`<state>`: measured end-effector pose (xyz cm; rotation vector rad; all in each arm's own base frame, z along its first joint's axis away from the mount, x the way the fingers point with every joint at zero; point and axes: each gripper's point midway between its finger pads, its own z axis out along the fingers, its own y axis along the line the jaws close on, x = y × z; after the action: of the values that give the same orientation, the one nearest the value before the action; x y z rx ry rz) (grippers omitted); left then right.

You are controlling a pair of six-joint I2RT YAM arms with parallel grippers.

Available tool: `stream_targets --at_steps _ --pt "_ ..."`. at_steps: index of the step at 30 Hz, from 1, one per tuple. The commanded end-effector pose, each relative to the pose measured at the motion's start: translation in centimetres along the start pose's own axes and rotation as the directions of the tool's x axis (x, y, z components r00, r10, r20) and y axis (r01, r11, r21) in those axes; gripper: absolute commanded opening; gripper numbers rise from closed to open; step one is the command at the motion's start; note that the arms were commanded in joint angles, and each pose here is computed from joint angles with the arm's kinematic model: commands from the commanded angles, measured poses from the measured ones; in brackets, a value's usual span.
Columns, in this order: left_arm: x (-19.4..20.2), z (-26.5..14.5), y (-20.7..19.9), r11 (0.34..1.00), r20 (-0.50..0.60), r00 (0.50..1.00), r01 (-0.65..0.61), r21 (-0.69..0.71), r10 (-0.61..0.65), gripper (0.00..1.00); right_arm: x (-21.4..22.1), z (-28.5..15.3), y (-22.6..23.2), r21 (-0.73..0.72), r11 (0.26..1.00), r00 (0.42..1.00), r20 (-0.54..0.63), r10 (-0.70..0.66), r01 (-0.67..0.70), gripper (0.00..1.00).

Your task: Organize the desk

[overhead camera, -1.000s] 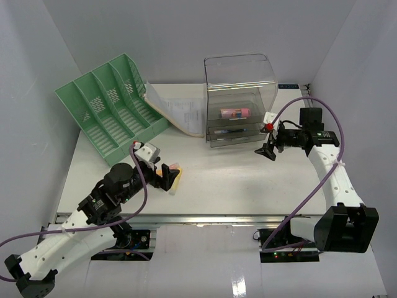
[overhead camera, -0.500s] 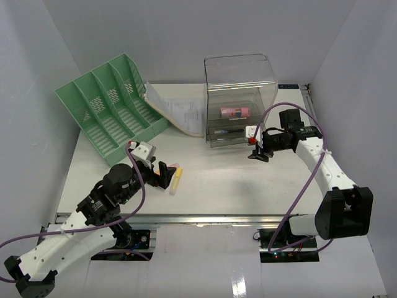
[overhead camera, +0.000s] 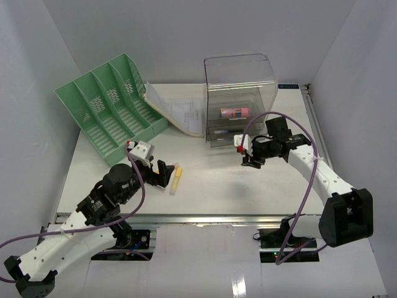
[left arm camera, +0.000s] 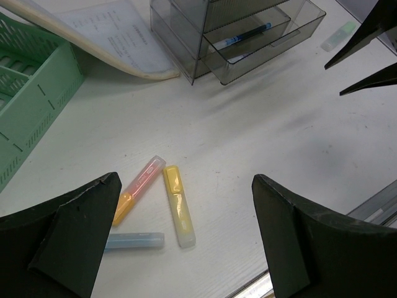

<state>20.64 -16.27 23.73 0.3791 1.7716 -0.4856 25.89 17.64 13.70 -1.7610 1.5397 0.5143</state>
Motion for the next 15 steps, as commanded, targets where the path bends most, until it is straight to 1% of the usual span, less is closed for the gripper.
stream_targets --at_steps 1,4,6,9,12,13,15 --pt "0.4 -0.2 0.2 0.999 -0.008 0.999 0.047 -0.015 -0.047 0.98 -1.7 0.0 -0.2 0.042 0.999 0.999 0.004 -0.032 0.031 0.51" --pt "0.3 -0.5 0.2 0.995 0.000 0.995 0.101 -0.021 -0.101 0.98 -1.1 -0.3 -0.2 0.049 0.997 0.998 -0.033 -0.060 0.062 0.50" --pt "0.1 -0.8 0.2 0.987 0.017 0.987 0.157 -0.026 -0.157 0.98 -0.3 -0.4 -0.3 0.044 0.991 0.990 -0.075 -0.121 0.124 0.50" --pt "0.2 -0.7 0.6 0.977 0.033 0.979 0.205 -0.053 -0.203 0.98 0.4 -0.4 -0.2 0.021 0.979 0.975 -0.100 -0.198 0.201 0.51" --pt "0.6 -0.4 0.5 0.975 0.022 0.976 0.217 -0.057 -0.216 0.98 1.1 0.2 -0.2 -0.019 0.965 0.959 -0.112 -0.261 0.261 0.51" --pt "0.9 -0.3 0.4 0.975 0.009 0.977 0.215 -0.056 -0.215 0.98 1.5 0.8 -0.1 -0.055 0.952 0.946 -0.108 -0.306 0.301 0.51" --pt "1.4 0.0 0.2 0.977 -0.016 0.978 0.208 -0.051 -0.209 0.98 1.9 1.7 0.0 -0.102 0.934 0.932 -0.088 -0.351 0.342 0.51"
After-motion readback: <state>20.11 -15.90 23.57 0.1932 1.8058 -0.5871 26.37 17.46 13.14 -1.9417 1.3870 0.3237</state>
